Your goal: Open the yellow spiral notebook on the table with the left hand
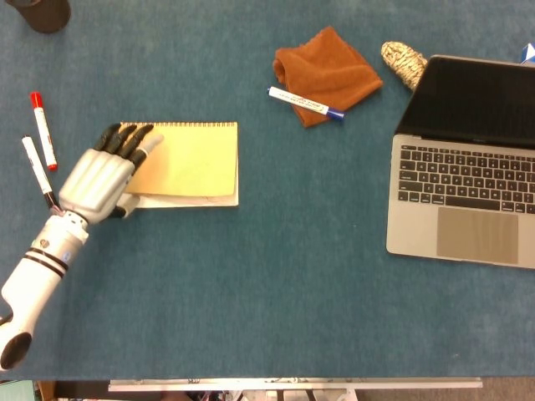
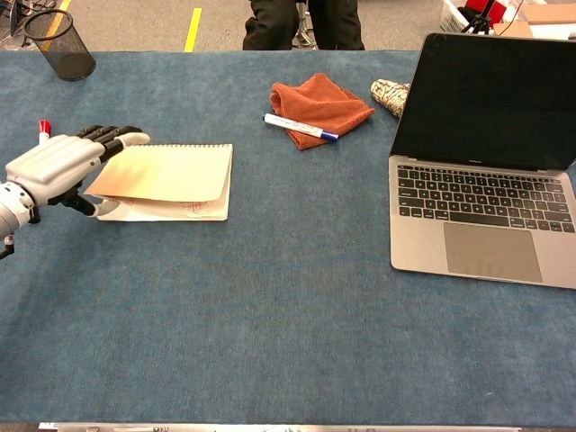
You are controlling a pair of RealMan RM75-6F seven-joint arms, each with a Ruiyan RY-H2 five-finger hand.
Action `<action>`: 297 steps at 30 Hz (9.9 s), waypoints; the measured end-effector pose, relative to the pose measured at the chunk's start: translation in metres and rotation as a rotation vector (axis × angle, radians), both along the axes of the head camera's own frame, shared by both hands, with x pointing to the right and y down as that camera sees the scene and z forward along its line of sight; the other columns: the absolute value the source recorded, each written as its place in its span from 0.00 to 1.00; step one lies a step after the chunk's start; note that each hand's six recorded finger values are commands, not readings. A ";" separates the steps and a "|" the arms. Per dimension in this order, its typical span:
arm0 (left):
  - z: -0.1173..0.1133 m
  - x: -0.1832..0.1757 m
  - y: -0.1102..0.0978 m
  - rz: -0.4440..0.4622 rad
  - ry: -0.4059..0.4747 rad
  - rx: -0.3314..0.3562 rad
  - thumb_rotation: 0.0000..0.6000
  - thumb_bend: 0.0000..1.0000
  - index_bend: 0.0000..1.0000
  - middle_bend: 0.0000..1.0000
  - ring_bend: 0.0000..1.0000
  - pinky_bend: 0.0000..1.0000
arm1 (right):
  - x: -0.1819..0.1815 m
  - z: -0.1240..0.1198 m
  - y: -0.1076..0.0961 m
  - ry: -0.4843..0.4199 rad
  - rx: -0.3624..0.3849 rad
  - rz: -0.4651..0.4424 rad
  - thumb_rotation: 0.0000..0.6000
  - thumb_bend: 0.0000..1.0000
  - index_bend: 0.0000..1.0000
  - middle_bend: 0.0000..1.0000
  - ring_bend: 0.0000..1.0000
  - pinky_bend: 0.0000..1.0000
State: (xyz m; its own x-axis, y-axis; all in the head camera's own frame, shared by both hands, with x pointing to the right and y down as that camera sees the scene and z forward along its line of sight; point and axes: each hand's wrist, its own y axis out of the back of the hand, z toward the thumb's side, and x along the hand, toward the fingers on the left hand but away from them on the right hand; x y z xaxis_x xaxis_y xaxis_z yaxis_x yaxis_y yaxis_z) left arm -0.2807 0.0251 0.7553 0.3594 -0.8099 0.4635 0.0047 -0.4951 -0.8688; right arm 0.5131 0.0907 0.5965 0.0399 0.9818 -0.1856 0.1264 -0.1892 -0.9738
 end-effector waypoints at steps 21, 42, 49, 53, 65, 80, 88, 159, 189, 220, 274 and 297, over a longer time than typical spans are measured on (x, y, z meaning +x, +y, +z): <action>-0.056 0.010 -0.018 -0.134 0.204 0.076 0.93 0.22 0.33 0.27 0.14 0.00 | 0.000 0.003 0.002 -0.011 -0.007 -0.006 1.00 0.19 0.16 0.21 0.10 0.18; -0.006 0.077 -0.065 -0.067 0.130 -0.091 0.14 0.17 0.24 0.20 0.06 0.00 | -0.003 0.000 0.003 -0.004 -0.010 -0.021 1.00 0.19 0.16 0.21 0.10 0.18; 0.019 0.078 -0.075 -0.081 0.025 -0.103 0.14 0.17 0.24 0.20 0.06 0.00 | -0.001 -0.001 0.003 -0.003 -0.007 -0.018 1.00 0.19 0.16 0.21 0.10 0.18; 0.029 0.085 -0.076 -0.087 0.006 -0.118 0.14 0.17 0.23 0.21 0.06 0.00 | 0.000 -0.001 0.003 -0.003 -0.007 -0.015 1.00 0.19 0.16 0.21 0.10 0.18; 0.036 0.094 -0.068 -0.060 -0.005 -0.143 0.14 0.17 0.23 0.23 0.06 0.00 | 0.006 0.001 0.006 -0.002 -0.009 0.004 1.00 0.19 0.16 0.21 0.10 0.18; 0.027 0.105 -0.037 0.043 -0.007 -0.203 0.14 0.17 0.23 0.25 0.06 0.00 | 0.006 0.003 0.007 -0.010 -0.008 0.008 1.00 0.19 0.16 0.21 0.10 0.18; 0.015 0.103 0.002 0.148 -0.014 -0.231 0.14 0.17 0.23 0.25 0.06 0.00 | 0.004 0.003 0.007 -0.013 -0.005 0.002 1.00 0.19 0.16 0.21 0.10 0.18; 0.025 -0.026 -0.030 0.205 -0.106 0.004 1.00 0.17 0.04 0.02 0.00 0.00 | -0.014 0.000 0.001 0.005 -0.001 -0.028 1.00 0.19 0.16 0.21 0.10 0.18; -0.006 -0.030 0.023 0.216 0.012 0.011 1.00 0.17 0.06 0.02 0.00 0.00 | -0.017 0.004 -0.001 -0.011 -0.008 -0.050 1.00 0.19 0.16 0.21 0.10 0.18; 0.027 0.015 0.024 0.240 0.105 -0.030 1.00 0.17 0.06 0.02 0.00 0.00 | -0.010 -0.001 0.004 -0.003 0.003 -0.026 1.00 0.19 0.16 0.21 0.10 0.18; 0.030 0.061 0.012 0.180 0.316 -0.083 1.00 0.19 0.20 0.05 0.00 0.00 | 0.001 -0.007 0.008 -0.005 0.032 0.006 1.00 0.19 0.16 0.21 0.10 0.18; 0.016 0.106 0.000 0.153 0.442 -0.134 1.00 0.39 0.48 0.06 0.00 0.00 | 0.005 -0.010 0.007 -0.009 0.054 0.011 1.00 0.19 0.16 0.21 0.10 0.18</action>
State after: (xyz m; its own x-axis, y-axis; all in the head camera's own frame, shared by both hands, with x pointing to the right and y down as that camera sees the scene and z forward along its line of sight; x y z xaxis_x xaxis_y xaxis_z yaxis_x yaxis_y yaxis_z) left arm -0.1747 0.0247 0.7715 0.6558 -0.6759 0.3364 -0.2691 -0.6256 -0.7323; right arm 0.5178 0.0981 0.5861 0.0301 0.9908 -0.1318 0.1369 -0.1347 -0.9814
